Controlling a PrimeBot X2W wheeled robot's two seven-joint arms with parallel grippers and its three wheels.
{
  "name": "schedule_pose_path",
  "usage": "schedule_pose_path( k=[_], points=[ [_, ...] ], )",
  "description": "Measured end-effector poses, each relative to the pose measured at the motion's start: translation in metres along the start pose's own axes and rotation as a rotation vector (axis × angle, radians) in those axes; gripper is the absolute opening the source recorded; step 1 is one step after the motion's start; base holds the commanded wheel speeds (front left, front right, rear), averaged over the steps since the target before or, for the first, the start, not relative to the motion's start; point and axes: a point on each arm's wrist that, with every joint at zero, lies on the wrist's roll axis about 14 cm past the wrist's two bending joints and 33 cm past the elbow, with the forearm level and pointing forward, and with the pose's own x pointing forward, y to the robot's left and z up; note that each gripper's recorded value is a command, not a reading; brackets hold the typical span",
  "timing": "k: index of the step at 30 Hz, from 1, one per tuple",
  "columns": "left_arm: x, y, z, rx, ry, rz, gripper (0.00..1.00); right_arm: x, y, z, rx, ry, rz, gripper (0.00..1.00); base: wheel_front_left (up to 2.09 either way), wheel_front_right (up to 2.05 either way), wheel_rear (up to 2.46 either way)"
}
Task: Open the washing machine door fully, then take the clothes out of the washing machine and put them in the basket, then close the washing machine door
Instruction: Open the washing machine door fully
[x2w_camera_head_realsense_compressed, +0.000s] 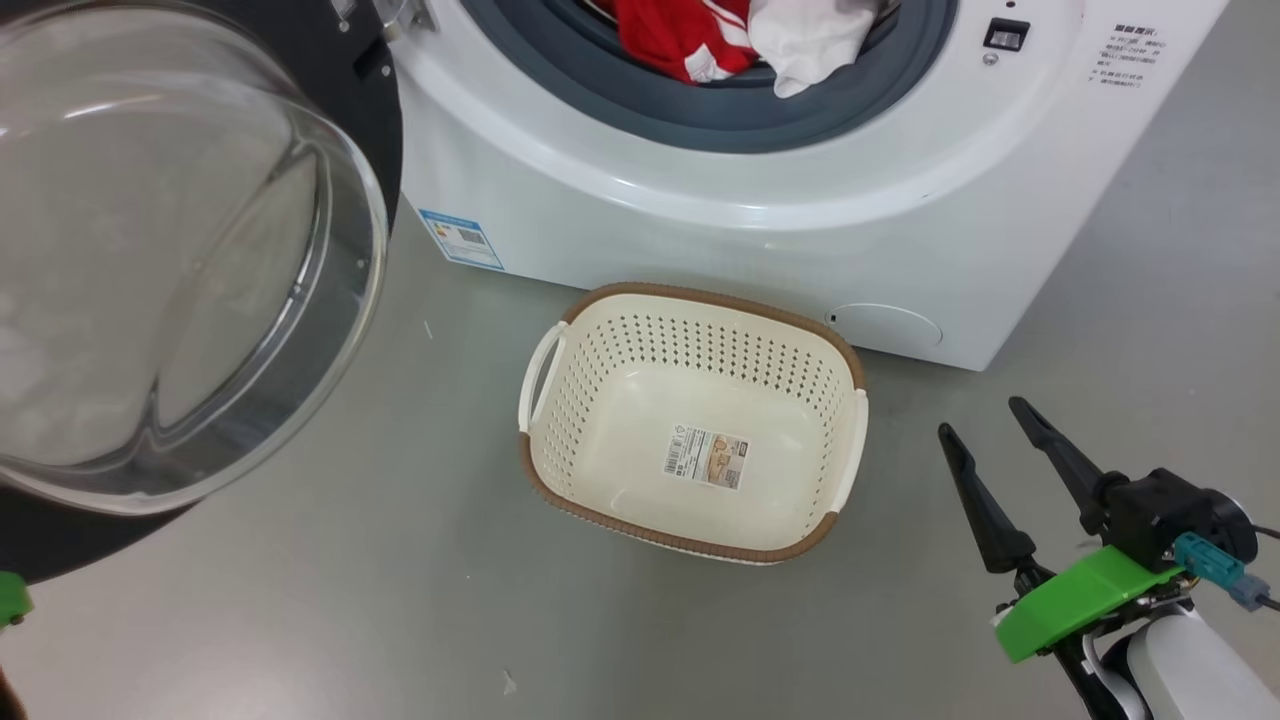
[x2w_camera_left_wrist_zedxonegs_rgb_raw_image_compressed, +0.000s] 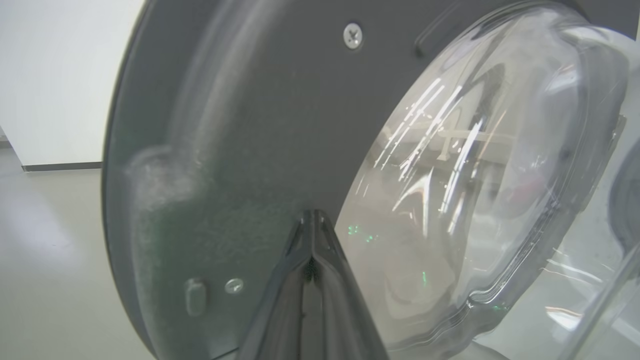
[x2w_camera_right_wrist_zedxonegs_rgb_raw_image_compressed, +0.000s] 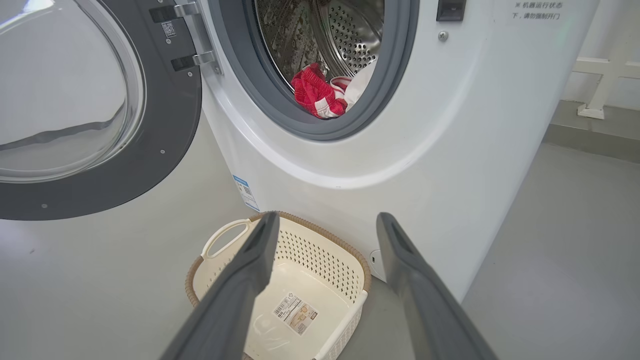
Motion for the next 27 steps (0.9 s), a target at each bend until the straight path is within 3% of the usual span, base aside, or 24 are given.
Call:
schedule_pose_path(
  k=[19, 27],
  points=[
    [0.02, 0.009, 0.0, 0.01, 0.008, 0.046, 0.0, 0.009, -0.011, 0.004, -0.012, -0.014, -0.007, 1.0, 0.0, 0.0, 0.0],
    [0.018, 0.014, -0.001, -0.063, 0.017, 0.037, 0.0, 0.006, -0.004, 0.015, -0.015, -0.038, -0.005, 1.0, 0.0, 0.0, 0.0]
  ],
)
